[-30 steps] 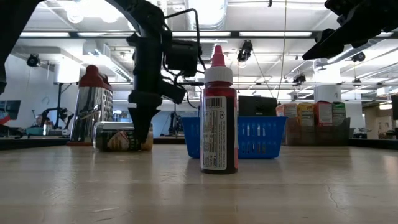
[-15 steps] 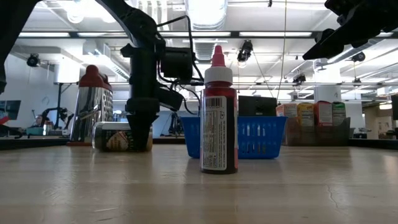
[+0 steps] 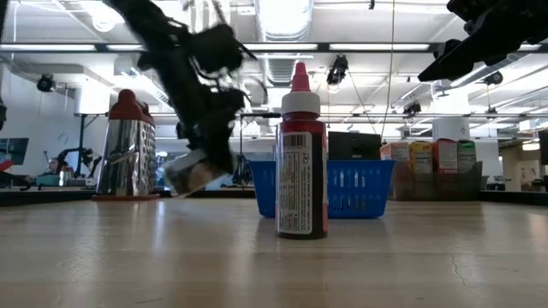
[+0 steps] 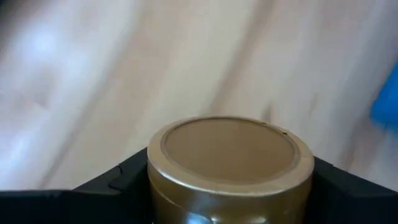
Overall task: Pick & Place Kitchen Items
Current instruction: Put the golden seasoning bottle into the yellow bin
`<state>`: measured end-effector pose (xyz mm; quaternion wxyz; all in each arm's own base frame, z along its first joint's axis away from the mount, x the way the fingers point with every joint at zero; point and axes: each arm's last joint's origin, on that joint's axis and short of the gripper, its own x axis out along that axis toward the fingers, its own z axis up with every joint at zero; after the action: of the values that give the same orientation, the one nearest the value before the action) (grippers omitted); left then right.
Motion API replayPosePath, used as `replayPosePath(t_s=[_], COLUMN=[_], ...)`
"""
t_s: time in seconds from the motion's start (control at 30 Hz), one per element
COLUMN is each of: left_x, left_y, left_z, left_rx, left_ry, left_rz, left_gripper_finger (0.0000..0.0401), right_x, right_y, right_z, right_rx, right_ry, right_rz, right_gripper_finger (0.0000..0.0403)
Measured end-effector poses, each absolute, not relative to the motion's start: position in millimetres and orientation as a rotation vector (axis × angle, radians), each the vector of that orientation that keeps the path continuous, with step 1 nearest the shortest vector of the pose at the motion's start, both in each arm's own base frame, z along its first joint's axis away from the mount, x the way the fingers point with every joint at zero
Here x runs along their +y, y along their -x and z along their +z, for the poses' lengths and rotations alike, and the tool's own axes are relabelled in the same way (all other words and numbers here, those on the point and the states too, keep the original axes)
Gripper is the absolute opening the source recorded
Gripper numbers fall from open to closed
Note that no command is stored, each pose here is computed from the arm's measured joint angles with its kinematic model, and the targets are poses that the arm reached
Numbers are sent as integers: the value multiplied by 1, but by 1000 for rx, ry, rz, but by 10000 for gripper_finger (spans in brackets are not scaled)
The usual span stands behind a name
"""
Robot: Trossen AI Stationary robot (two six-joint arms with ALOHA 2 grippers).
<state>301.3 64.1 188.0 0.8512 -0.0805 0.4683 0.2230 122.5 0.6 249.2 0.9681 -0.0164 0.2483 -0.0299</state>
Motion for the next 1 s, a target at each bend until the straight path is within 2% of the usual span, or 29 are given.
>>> replayPosePath(t_s=[0.23,0.43,0.67,1.0], left_x=[58,51,48,50], left_y=[-266,-225,-205,-214], left_z=[196,176,156,147], left_rx=[290,-31,-9,99], left_ry=[252,249,213,162], left_rz=[532,537,568,578], left_gripper_finger=[274,274,274,274], right_x=[1,1,1,1], right_y=[-123,-123,-123,-122], right_z=[249,249,249,249], right_rx=[503,504,504,503], right_ry=[51,61,61,63], right_rz=[-55,-53,-53,-52], right_gripper_finger=[267,249,230,222])
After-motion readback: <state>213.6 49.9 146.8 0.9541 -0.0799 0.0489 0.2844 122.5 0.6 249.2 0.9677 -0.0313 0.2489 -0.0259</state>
